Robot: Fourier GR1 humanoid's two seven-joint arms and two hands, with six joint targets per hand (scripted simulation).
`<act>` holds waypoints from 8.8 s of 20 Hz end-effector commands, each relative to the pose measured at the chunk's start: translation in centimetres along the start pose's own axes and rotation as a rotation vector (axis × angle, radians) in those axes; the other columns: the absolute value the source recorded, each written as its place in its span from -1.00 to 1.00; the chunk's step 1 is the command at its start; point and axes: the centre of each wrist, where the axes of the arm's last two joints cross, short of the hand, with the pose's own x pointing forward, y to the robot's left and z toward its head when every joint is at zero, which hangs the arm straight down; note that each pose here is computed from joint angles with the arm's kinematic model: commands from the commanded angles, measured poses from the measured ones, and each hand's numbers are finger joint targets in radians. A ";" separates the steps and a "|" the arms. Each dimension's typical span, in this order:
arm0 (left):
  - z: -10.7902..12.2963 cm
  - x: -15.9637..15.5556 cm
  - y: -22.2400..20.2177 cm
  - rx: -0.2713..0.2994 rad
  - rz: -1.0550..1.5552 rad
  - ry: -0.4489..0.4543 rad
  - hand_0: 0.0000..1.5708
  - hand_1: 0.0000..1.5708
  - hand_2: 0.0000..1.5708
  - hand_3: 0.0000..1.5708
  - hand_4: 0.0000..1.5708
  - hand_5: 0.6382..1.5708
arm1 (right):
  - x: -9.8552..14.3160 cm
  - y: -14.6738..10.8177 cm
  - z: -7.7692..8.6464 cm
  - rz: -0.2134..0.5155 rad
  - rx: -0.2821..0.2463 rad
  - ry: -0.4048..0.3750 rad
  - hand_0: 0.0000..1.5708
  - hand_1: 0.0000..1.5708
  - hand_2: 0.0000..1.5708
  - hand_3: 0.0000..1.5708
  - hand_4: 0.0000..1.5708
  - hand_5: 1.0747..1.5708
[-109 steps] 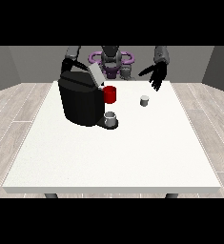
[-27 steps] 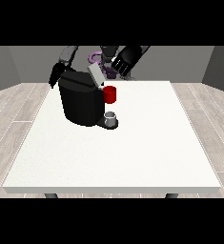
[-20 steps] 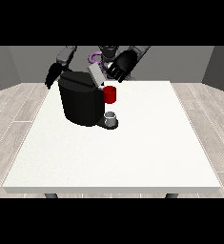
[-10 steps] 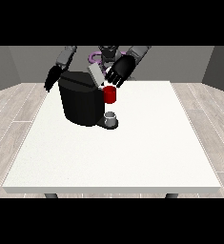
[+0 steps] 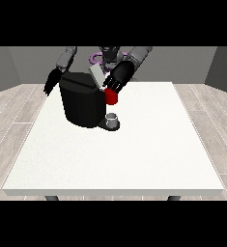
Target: Insert the coffee pod into the coffee machine and close the lid
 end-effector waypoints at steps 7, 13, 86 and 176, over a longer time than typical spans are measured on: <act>-0.3 1.8 1.8 0.055 0.001 -0.008 0.56 0.56 0.61 0.53 -0.52 1.00 | 0.3 1.3 -0.2 -0.010 -0.001 -0.002 -1.00 -1.00 -1.00 -1.00 -1.00 1.00; 0.1 0.3 1.5 0.075 -0.032 -0.011 0.53 0.53 0.55 0.50 -0.54 1.00 | 0.6 -0.8 -0.6 0.017 0.016 -0.010 -1.00 -1.00 -1.00 -1.00 -1.00 1.00; 5.1 -9.7 -25.2 0.043 0.898 0.010 -1.00 -1.00 -1.00 -1.00 -0.91 1.00 | -9.8 -3.7 8.8 -0.048 -0.081 0.301 -1.00 -1.00 -1.00 -1.00 -1.00 1.00; 11.2 -2.4 -21.2 0.091 0.865 -0.289 -1.00 -1.00 -1.00 -1.00 -0.47 1.00 | 20.4 0.1 -8.4 0.198 0.130 -0.213 -1.00 -1.00 -1.00 -1.00 -1.00 1.00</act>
